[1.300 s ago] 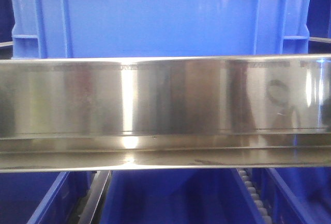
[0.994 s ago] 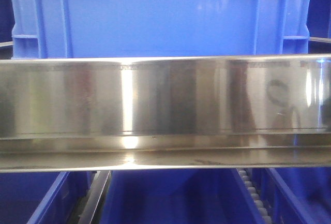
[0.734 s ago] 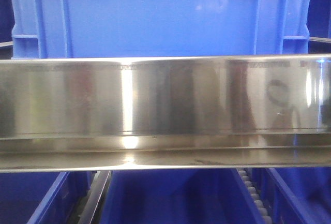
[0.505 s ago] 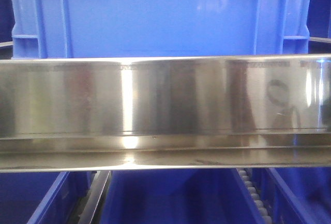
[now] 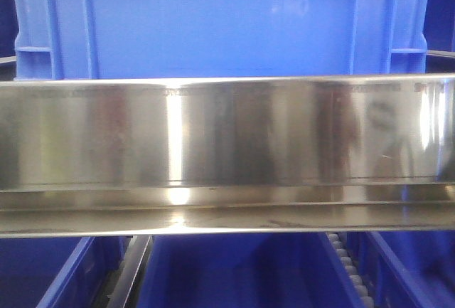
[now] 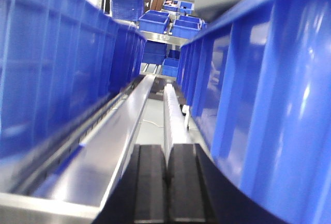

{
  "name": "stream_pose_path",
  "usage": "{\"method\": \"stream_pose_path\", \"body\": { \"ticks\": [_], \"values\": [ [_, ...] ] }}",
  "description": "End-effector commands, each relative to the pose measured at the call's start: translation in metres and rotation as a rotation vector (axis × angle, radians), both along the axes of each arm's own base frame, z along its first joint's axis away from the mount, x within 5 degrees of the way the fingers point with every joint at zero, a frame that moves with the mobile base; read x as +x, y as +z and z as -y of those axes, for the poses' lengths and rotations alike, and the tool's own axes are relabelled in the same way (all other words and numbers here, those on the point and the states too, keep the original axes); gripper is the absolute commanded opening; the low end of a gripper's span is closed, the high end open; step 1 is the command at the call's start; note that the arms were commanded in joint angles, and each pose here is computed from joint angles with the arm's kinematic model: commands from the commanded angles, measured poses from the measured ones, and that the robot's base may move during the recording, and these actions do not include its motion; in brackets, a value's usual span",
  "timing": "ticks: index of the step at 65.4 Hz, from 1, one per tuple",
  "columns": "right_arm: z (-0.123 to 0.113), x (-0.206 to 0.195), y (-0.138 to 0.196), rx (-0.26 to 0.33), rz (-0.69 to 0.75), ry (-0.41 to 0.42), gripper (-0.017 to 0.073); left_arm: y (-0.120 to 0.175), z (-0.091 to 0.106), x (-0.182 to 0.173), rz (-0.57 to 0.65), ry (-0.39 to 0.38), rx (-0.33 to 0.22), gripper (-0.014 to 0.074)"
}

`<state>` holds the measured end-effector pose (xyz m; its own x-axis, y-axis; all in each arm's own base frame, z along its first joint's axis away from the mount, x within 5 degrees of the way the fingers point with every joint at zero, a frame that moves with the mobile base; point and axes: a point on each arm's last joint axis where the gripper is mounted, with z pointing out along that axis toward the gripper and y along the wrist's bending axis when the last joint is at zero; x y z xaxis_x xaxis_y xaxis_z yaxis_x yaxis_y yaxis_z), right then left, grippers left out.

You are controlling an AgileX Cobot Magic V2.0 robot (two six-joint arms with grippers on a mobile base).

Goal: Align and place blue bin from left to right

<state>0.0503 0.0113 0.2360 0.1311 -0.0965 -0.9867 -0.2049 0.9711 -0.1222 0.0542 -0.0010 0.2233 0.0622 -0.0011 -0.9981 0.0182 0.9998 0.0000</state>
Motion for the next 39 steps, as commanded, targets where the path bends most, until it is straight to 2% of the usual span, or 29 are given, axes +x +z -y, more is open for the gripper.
{"method": "stream_pose_path", "body": {
  "ticks": [1, 12, 25, 31, 39],
  "values": [
    [0.002, -0.006, 0.021, 0.005, 0.010, -0.007, -0.0079, 0.022, 0.000, -0.006, 0.024, 0.003, 0.005, -0.0111],
    [0.005, -0.019, 0.062, 0.003, -0.002, -0.009, -0.0079, 0.060, -0.001, -0.022, 0.022, 0.004, 0.005, -0.0111],
    [0.004, -0.015, 0.108, 0.001, -0.013, -0.010, -0.0079, 0.101, 0.000, -0.034, 0.024, -0.004, -0.011, -0.0111],
    [0.002, -0.007, 0.130, 0.003, -0.014, -0.009, -0.0079, 0.121, 0.001, -0.027, -0.028, -0.018, -0.034, -0.0111],
    [-0.002, 0.010, 0.151, -0.005, -0.047, -0.009, -0.0079, 0.145, 0.002, -0.010, -0.130, -0.022, -0.038, -0.0111]
  ]
}}
